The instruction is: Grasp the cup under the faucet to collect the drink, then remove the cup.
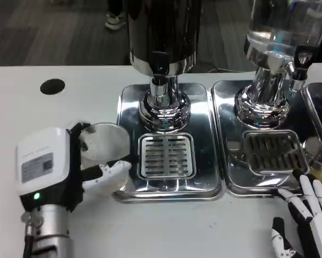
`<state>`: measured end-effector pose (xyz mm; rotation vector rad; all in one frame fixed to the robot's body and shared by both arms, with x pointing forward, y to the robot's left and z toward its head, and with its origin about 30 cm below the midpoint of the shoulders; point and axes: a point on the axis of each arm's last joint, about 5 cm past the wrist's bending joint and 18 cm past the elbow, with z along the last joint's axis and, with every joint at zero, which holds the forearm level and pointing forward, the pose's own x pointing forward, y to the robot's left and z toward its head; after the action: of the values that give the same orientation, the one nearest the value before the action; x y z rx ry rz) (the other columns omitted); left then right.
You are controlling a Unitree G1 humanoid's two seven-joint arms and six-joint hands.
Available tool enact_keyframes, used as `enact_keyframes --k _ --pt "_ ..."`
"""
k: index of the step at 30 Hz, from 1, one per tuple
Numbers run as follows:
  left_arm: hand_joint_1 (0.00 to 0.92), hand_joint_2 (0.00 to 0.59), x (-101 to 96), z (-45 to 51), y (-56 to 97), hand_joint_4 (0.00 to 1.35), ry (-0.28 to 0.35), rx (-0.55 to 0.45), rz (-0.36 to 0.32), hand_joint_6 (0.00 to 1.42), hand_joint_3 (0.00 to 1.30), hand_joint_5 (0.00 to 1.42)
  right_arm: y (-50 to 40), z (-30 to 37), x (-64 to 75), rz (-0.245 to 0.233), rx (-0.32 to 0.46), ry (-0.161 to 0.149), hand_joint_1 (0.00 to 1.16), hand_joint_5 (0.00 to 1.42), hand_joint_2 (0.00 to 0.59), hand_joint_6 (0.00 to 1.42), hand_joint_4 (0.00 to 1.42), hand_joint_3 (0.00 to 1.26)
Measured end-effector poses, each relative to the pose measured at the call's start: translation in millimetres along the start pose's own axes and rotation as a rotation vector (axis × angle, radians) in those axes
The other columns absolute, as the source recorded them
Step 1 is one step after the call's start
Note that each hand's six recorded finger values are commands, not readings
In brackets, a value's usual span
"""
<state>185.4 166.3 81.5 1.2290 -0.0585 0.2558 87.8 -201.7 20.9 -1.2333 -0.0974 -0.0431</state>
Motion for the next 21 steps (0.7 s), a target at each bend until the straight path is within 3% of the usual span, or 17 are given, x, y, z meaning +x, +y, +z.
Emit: enact_keyframes --k 10,15,21 --pt "0.424 0.059 8.6 17.3 -9.2 0.72 -0.032 -0.029 0.002 1.26 0.68 0.95 -1.0 -1.4 0.1 -0.006 0.002 0.008 0.29 0.0 0.537 0.02 0.0 0.27" --pt "0.401 0.067 21.6 36.6 -23.4 0.72 -0.062 -0.018 -0.008 1.24 0.67 0.95 -5.1 0.1 4.0 -0.032 0.004 -0.005 0.29 0.0 0.537 0.02 0.0 0.27" --pt "0.365 0.078 32.4 50.5 -34.8 0.72 -0.088 0.0 -0.011 1.25 0.67 0.95 -7.5 0.7 6.2 -0.044 0.007 -0.009 0.29 0.0 0.537 0.02 0.0 0.27"
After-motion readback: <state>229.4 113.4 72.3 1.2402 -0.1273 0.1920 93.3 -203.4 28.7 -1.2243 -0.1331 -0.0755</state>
